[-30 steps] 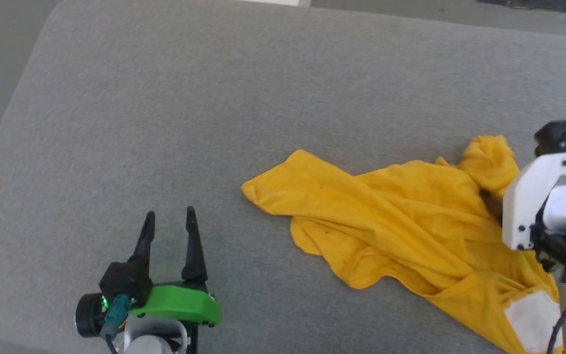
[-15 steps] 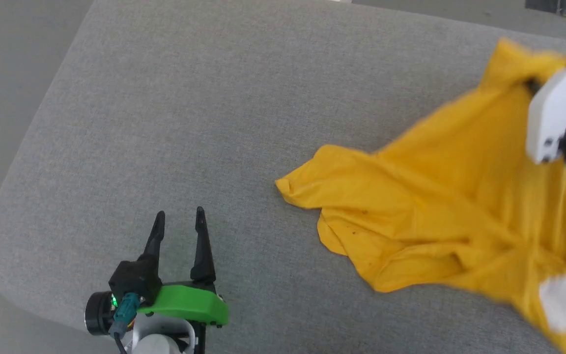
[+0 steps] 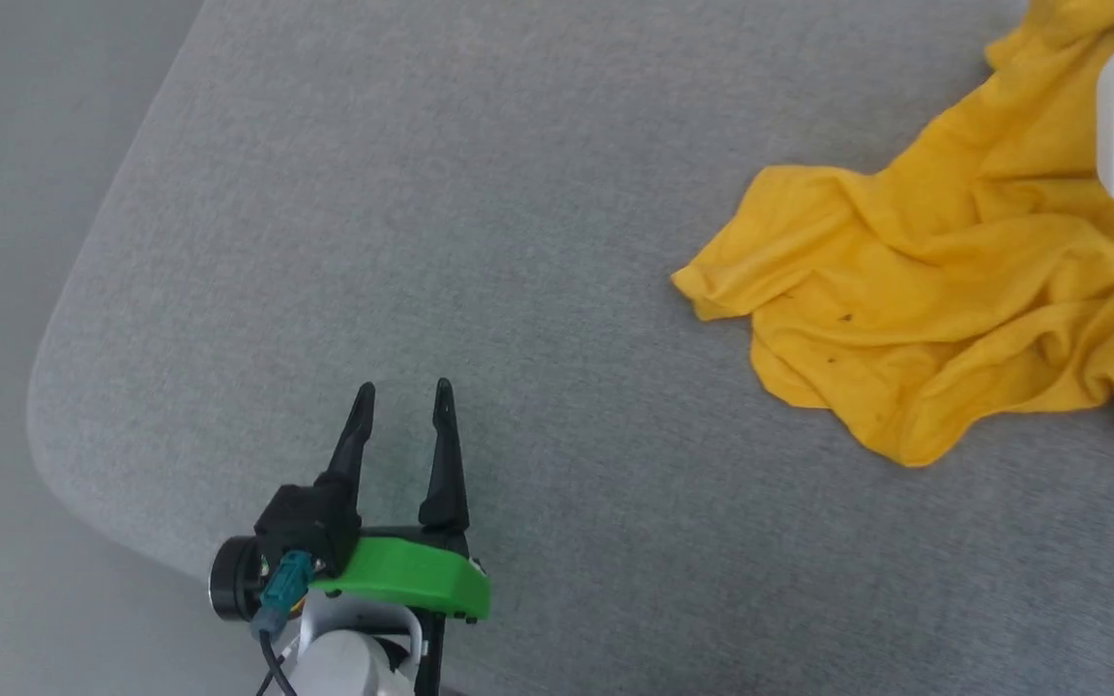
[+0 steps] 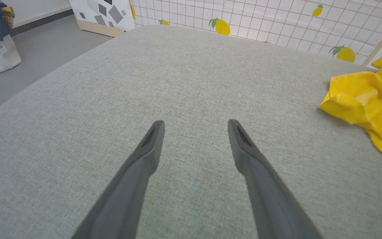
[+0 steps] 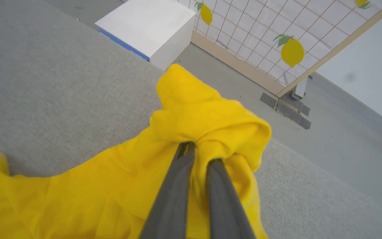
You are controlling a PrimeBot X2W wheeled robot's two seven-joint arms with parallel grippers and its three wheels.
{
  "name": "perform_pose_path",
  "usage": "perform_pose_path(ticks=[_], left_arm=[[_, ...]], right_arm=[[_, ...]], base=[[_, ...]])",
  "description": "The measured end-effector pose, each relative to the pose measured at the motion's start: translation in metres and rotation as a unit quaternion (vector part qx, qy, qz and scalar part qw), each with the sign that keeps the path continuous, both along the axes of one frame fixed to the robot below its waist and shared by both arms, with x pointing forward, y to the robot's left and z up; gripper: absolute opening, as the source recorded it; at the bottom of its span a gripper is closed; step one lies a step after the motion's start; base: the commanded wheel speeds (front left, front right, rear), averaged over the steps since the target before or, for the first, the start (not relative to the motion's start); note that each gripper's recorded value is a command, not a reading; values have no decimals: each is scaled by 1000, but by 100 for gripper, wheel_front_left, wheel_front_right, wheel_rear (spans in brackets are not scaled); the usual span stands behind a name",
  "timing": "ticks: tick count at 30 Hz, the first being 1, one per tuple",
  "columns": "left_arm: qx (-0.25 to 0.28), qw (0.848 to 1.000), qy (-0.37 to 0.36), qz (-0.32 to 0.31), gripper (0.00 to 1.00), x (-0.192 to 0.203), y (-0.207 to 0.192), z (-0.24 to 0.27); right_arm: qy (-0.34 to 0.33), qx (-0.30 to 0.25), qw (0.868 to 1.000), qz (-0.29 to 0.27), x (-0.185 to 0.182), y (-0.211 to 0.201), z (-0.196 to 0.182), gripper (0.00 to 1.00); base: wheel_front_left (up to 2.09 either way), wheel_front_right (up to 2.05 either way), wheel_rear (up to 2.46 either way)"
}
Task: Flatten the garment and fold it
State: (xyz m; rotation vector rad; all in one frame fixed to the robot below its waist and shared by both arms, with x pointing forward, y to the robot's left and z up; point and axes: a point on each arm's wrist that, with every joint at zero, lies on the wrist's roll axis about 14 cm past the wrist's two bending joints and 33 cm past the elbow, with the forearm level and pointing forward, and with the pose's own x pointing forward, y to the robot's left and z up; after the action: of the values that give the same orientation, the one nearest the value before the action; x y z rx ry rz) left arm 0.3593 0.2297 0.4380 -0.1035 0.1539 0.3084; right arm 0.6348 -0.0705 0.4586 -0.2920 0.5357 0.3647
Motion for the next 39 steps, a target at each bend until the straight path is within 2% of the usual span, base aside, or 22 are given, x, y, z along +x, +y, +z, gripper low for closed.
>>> perform_pose_path(ticks=[1, 2, 8, 11, 14, 17, 23, 26, 28, 33, 37, 39], left_arm=[[1, 1000, 3, 2, 100, 0, 2, -1], [3, 1000, 5, 3, 100, 1, 3, -3], [6, 1000, 4, 3, 100, 9, 4, -4], [9, 1000, -2, 2, 100, 10, 4, 0], [14, 1000, -14, 3, 100, 11, 7, 7], [16, 1000, -23, 0, 100, 10, 7, 13], [20, 999, -32, -23, 100, 4, 1, 19], [18, 998, -44, -42, 100, 6, -9, 25], [17, 997, -52, -54, 100, 7, -15, 30], [10, 994, -67, -82, 100, 6, -31, 39], [8, 993, -74, -92, 100, 3, -37, 43], [8, 991, -80, -108, 100, 6, -44, 48]], right_arm=[[9, 2, 1000, 0, 0, 2, -10, 90], [14, 5, 1000, 0, 1, 5, -17, 100], [13, 24, 1000, 0, 2, 12, -31, 100], [-10, 51, 999, -7, 4, 8, -15, 100], [-58, 91, 994, -13, 4, 4, 19, 100], [-100, 120, 988, -18, -11, -8, 43, 100], [-148, 150, 975, -64, -75, -56, 58, 100], [-174, 167, 964, -114, -118, -87, 61, 100], [-185, 158, 960, -136, -146, -102, 58, 100], [-178, 138, 954, -197, -214, -140, 37, 100], [-163, 166, 942, -242, -247, -164, 22, 100], [-172, 163, 937, -257, -257, -175, 23, 100]], base=[[0, 0, 0], [0, 0, 0], [0, 0, 0], [0, 0, 0], [0, 0, 0], [0, 0, 0], [0, 0, 0], [0, 0, 0], [0, 0, 0], [0, 0, 0], [0, 0, 0], [0, 0, 0]])
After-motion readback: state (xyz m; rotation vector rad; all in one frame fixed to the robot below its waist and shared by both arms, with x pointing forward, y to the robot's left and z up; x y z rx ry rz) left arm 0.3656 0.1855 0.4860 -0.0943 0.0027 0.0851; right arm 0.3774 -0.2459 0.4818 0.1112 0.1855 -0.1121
